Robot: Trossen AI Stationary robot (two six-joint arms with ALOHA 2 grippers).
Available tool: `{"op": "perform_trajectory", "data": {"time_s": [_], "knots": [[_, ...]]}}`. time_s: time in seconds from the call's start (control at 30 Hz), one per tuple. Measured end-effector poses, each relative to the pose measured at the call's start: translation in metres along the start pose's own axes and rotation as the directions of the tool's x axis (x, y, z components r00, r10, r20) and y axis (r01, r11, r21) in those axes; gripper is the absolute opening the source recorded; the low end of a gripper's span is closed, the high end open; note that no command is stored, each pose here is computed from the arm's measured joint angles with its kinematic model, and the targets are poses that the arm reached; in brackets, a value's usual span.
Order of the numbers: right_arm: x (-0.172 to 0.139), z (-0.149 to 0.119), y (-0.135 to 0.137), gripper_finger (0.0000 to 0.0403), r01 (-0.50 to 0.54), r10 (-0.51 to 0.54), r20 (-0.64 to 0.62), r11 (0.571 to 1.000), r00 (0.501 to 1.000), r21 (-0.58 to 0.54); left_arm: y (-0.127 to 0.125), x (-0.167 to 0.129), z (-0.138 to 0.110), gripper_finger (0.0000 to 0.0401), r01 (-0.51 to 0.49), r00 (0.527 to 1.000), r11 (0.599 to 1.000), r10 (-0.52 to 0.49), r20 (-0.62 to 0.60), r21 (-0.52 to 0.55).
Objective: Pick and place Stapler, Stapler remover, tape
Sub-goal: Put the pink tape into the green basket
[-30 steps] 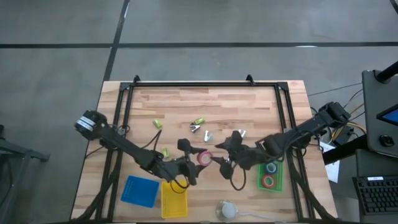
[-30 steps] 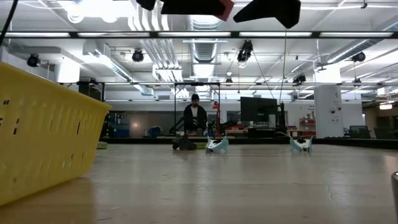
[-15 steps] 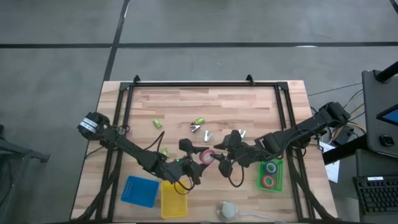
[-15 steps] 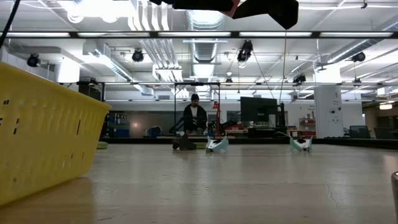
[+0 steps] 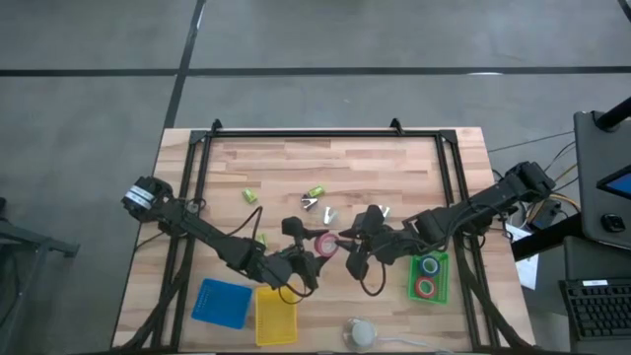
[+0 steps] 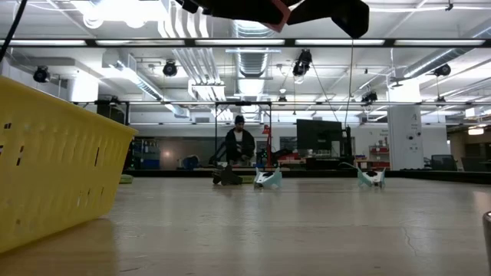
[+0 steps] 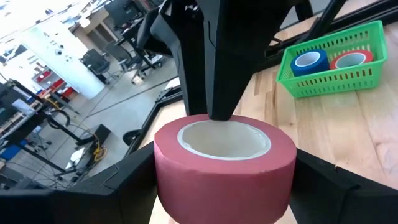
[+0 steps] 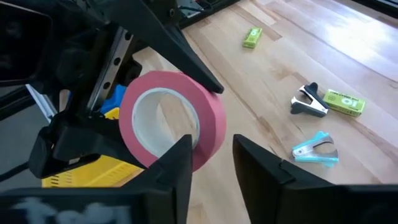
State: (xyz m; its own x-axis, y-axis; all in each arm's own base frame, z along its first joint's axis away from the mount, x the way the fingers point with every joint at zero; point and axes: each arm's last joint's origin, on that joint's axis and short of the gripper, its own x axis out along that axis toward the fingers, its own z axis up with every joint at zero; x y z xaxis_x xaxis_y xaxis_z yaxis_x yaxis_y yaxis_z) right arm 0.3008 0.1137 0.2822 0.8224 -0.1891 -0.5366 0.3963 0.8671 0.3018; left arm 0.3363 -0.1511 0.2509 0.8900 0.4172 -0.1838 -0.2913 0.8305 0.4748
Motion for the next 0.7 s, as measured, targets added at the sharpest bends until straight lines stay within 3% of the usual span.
{"op": "perform_trajectory", "data": {"time_s": [0.7], "knots": [[0.0044, 0.0074, -0.0050, 0.0082, 0.007, -0.007, 0.024, 1.000, 1.000, 0.002, -0.0001, 0.0005, 0.0002, 0.0291, 0.021, 1.000, 0.999, -0.021, 0.006, -0.026]]}}
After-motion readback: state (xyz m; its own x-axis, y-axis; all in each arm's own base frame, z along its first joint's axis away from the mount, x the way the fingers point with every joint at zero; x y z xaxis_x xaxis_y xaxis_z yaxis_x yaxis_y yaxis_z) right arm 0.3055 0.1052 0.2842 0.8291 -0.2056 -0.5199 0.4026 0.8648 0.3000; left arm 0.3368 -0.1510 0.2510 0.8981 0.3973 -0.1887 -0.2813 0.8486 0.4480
